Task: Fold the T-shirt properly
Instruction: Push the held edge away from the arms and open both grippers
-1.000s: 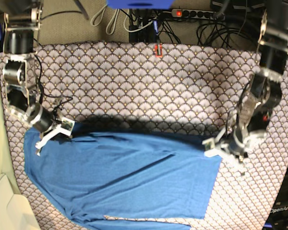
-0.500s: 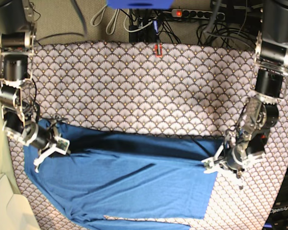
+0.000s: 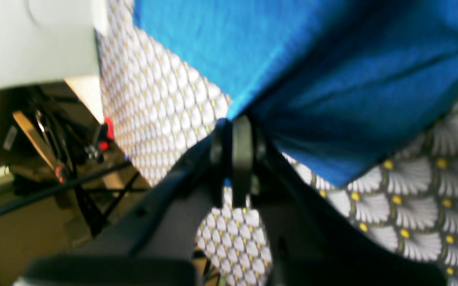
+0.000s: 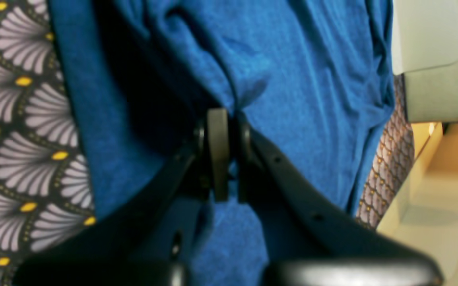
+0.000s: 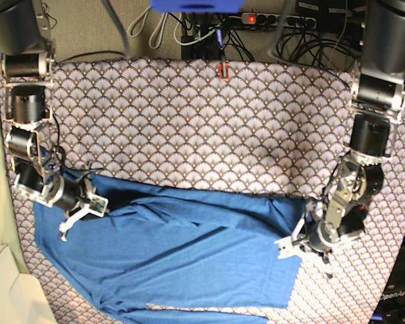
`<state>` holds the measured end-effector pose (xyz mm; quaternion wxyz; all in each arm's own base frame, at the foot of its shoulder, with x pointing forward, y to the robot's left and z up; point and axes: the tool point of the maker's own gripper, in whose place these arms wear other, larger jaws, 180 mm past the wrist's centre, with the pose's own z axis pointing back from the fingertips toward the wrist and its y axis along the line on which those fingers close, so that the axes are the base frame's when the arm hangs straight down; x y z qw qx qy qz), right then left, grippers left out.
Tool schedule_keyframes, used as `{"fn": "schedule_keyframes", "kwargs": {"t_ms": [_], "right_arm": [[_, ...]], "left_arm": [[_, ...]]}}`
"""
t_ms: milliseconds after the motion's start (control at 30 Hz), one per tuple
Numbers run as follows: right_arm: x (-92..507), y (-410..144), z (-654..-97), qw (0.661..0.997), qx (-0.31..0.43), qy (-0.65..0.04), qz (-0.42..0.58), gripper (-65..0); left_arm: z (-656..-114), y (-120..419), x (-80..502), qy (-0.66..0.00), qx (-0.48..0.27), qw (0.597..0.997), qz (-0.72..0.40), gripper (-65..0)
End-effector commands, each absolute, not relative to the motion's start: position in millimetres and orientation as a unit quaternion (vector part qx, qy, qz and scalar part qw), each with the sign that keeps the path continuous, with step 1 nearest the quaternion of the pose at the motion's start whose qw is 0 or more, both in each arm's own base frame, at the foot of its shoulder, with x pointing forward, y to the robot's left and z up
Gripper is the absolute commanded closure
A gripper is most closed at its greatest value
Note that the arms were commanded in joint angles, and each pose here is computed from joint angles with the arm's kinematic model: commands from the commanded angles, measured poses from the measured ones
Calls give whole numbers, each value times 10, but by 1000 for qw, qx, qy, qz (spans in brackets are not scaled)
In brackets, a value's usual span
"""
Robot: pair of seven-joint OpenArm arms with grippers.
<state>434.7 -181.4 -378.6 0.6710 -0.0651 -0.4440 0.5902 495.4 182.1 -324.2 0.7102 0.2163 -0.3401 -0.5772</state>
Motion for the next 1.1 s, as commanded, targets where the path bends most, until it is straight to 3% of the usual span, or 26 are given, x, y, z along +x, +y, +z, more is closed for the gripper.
{"fn": "schedule_keyframes", "kwargs": {"t_ms": [0,167,267,333,433,567,667,867,1067], "right_arm": [[4502,-1853,-3531,656,-81,-471,584,0],[4510,-1881,-3521,657,-84,-471,583,0],[4515,-1929,-3551,664,-93,-460,582,-56],[4524,-2025,-3604,678,-111,-439,579,-115],[4571,-2092,-3582,684,-127,-429,575,-175],[4629,-2104,-3498,682,-133,-436,572,-186],[4669,-2243,-3379,689,-145,-452,547,-188],[4604,-2405,-3082,680,-182,-489,515,-186],[4320,-2237,-3033,672,-189,-522,490,-188]], "left_arm": [[-2996,1860,5095,-361,235,701,-568,-8],[-2995,1868,5094,-361,235,702,-568,-11],[-2995,1902,5092,-358,238,703,-567,-55],[-2990,1916,5093,-358,239,704,-566,-149],[-2988,1975,5088,-354,243,705,-564,-339],[-3002,2051,5067,-348,247,707,-563,-551],[-2958,2073,5075,-352,251,706,-562,-650],[-2757,2297,4974,-383,267,707,-531,-650],[-3040,1953,4420,-388,248,677,-574,-650]]}}
